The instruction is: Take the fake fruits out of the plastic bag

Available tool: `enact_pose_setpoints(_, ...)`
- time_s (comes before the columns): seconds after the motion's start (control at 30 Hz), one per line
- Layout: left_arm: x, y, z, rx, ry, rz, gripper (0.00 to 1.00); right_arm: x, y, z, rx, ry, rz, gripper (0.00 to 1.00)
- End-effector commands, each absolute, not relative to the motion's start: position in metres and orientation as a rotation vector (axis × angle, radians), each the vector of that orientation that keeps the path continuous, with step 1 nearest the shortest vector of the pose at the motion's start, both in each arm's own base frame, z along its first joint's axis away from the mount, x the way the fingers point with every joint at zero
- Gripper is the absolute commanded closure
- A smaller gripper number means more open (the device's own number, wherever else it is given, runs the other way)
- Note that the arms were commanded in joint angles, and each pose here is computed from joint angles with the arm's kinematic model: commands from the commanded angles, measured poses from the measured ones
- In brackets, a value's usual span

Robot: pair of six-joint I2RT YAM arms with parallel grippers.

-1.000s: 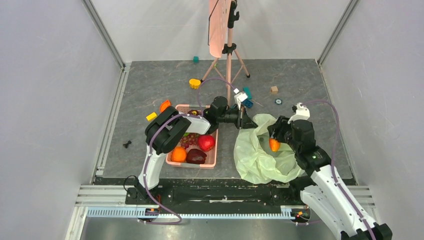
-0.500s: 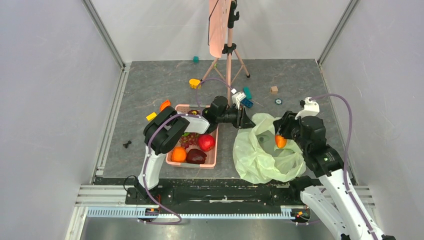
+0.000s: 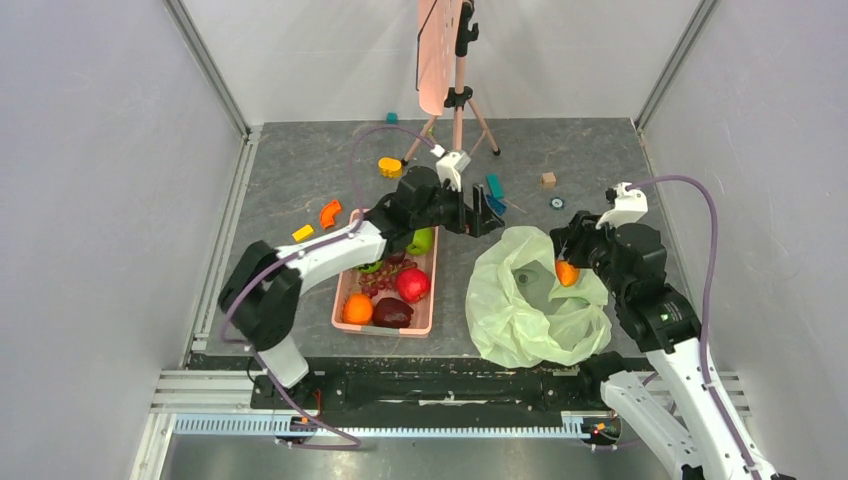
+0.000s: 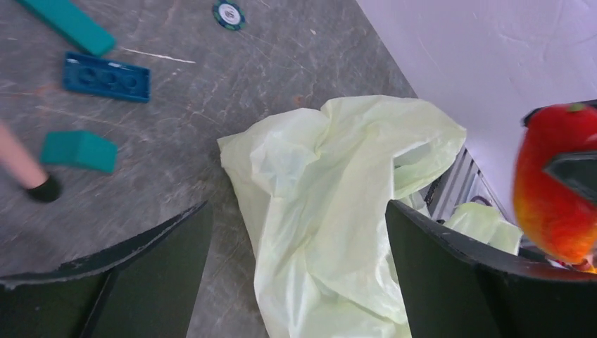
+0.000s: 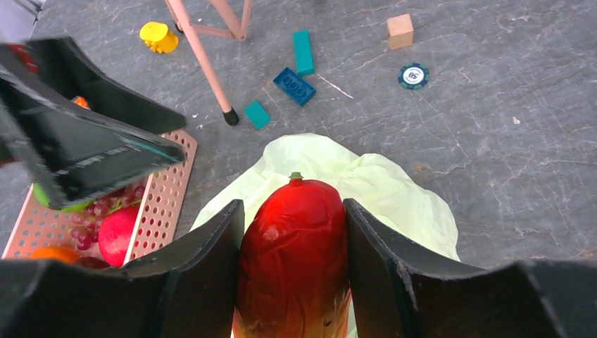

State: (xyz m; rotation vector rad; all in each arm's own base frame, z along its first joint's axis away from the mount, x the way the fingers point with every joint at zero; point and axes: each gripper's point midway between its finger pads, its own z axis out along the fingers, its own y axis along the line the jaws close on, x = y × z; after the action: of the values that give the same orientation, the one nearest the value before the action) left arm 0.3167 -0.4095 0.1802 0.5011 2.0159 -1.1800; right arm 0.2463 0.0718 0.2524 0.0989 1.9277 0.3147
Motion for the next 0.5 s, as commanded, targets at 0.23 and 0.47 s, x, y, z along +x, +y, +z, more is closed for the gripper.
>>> enact_pose_setpoints(0.23,0.274,-0.263,0.217,0.201,2.038,-0.729,0.00,0.263,0.137,0.254,-0.109,1.916,0.600,0.59)
enact_pose_setpoints(0.47,0.229,-0.163,0.244,0.078,1.964,-0.499,0.00,0.263,0.216,0.258,-0.250,1.913,0.730,0.58)
